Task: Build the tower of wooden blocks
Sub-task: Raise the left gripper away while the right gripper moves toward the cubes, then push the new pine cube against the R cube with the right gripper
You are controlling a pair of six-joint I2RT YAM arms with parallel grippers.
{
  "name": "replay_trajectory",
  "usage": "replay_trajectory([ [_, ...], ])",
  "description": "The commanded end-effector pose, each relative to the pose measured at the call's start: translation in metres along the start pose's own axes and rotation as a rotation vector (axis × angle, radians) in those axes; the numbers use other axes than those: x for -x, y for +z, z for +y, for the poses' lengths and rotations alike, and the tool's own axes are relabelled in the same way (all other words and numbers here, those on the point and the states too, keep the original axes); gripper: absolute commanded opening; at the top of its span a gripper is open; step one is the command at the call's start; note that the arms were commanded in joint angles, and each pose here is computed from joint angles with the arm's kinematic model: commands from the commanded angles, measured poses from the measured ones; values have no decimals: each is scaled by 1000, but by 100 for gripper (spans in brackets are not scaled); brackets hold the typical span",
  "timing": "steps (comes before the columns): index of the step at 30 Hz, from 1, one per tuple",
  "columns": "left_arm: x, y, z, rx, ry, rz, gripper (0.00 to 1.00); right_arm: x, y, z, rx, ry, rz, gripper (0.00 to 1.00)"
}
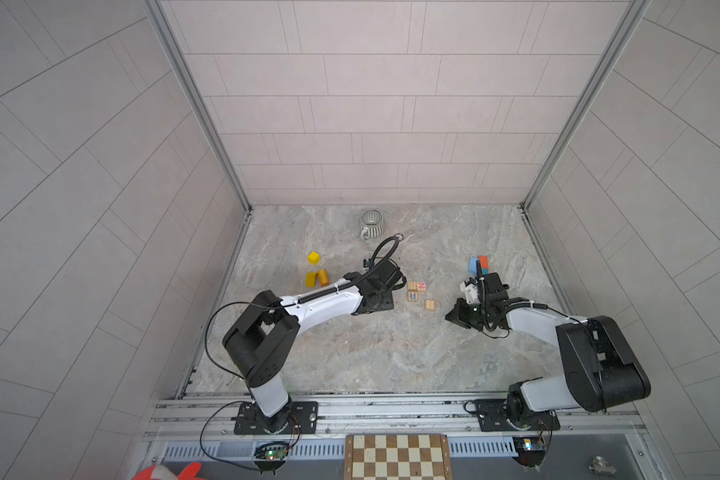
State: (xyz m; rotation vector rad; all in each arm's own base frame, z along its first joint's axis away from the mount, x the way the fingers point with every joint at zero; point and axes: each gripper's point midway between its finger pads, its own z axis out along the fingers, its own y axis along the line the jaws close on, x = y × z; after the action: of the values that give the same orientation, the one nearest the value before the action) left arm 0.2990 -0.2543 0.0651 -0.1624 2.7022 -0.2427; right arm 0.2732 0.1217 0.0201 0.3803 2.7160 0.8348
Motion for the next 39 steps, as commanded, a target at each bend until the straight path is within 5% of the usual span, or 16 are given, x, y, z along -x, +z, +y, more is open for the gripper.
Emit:
replay_trajectory([
  [1, 12, -5, 1, -29, -10, -51, 63, 9, 4, 9, -2, -29, -16, 0],
  [39, 3, 27, 20, -2, -37, 13, 62, 26, 36, 30, -42, -70, 2, 0],
])
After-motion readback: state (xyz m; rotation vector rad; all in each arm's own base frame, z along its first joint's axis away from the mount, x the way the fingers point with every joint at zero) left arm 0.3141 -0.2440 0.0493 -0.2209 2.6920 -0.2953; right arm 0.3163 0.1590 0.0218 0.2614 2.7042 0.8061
